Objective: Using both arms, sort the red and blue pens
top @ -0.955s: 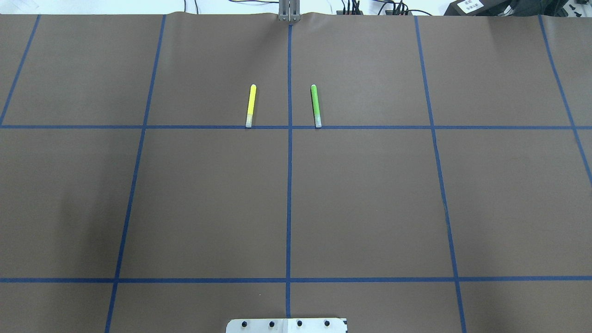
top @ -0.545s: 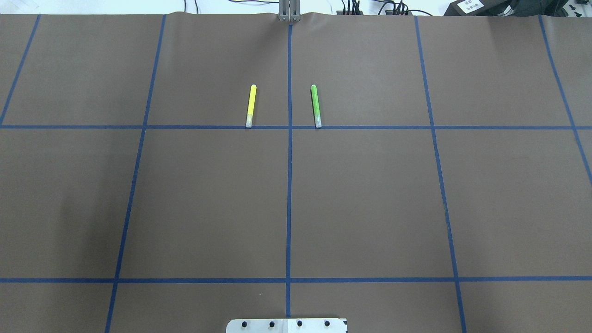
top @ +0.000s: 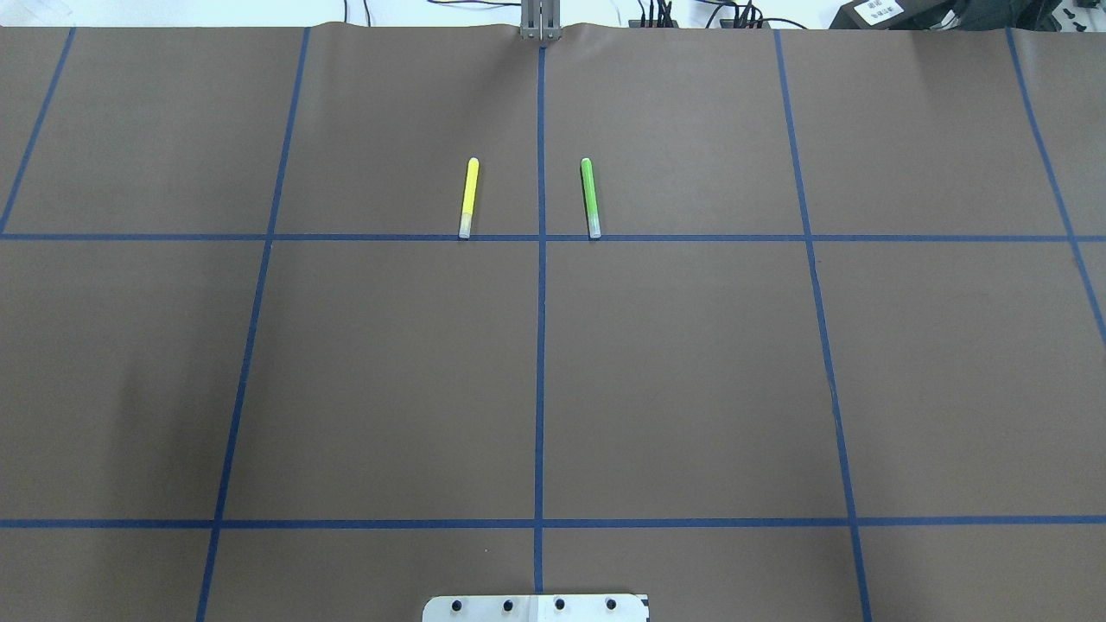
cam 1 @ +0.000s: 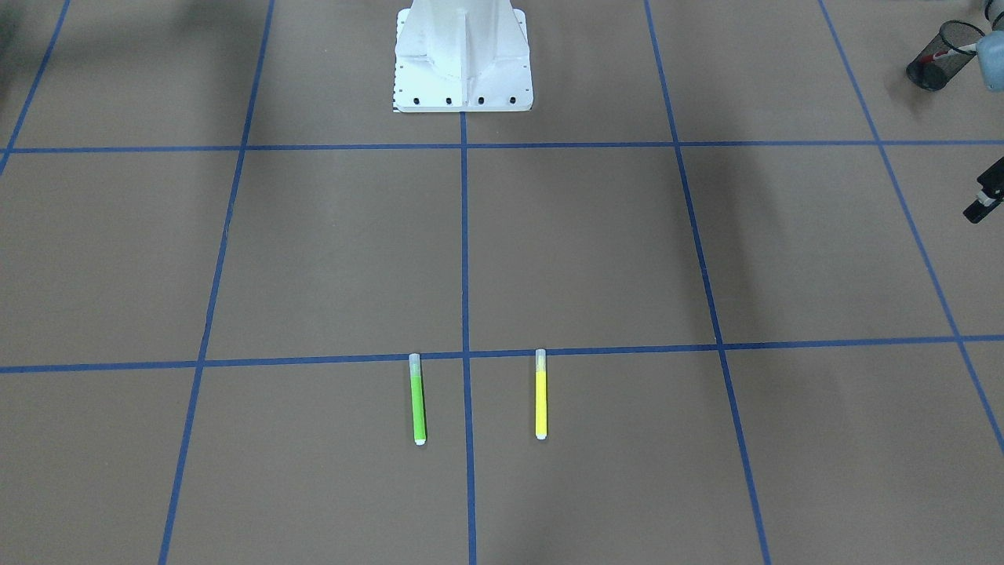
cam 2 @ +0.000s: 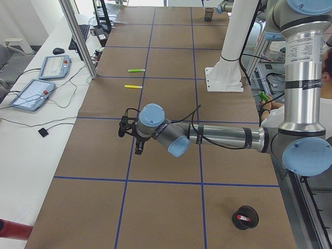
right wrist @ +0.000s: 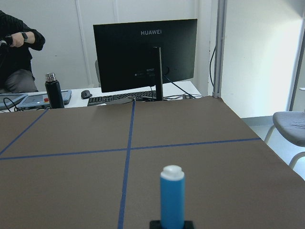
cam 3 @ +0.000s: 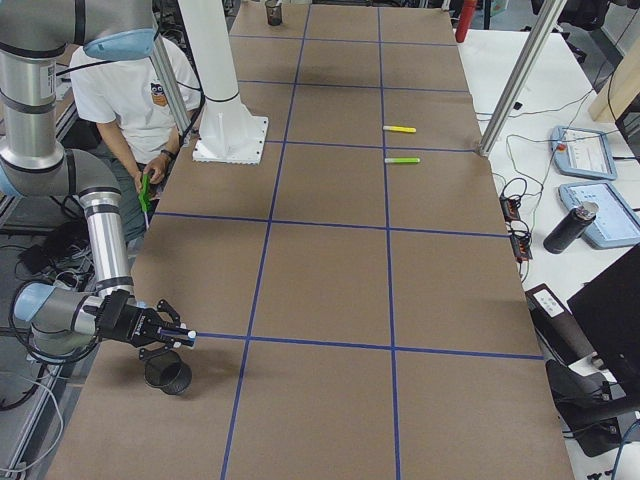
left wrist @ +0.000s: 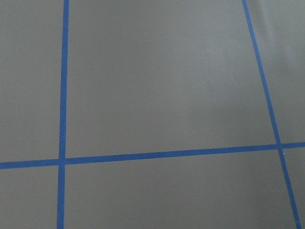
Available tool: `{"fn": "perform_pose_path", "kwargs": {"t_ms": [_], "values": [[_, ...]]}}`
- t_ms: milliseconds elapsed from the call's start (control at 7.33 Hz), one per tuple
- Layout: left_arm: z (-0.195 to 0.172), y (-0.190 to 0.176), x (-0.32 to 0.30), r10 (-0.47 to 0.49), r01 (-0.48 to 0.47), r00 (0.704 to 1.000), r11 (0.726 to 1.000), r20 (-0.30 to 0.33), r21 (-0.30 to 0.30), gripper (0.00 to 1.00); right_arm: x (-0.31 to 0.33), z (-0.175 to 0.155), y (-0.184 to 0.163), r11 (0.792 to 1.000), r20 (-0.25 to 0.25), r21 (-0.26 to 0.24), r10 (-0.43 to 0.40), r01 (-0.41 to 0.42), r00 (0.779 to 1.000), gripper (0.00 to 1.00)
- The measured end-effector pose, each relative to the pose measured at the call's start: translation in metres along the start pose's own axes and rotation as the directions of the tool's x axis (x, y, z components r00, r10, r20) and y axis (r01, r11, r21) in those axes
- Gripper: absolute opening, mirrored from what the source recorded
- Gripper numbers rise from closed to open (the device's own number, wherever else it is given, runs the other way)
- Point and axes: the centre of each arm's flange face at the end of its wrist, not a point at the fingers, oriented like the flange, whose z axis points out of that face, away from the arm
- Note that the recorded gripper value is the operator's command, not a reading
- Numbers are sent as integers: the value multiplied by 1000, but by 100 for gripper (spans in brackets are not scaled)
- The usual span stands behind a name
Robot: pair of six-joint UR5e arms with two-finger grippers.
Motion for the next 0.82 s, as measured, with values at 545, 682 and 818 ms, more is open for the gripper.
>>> {"fn": "perform_pose_path", "kwargs": {"t_ms": [545,682,818], "values": [[-7,9,3,-6,6,1000,1000,1,5,99,10,-1,14,1000,-80,-9,-11,10,997,0],[-8,10,5,-8,8,1000,1000,0,7,99,14,-1,12,1000,-118,-4,-21,20,993,0],[-10,13,5,-10,10,1000,1000,1,9,99,19,-1,10,1000,-161,-1,-25,25,987,0]]}}
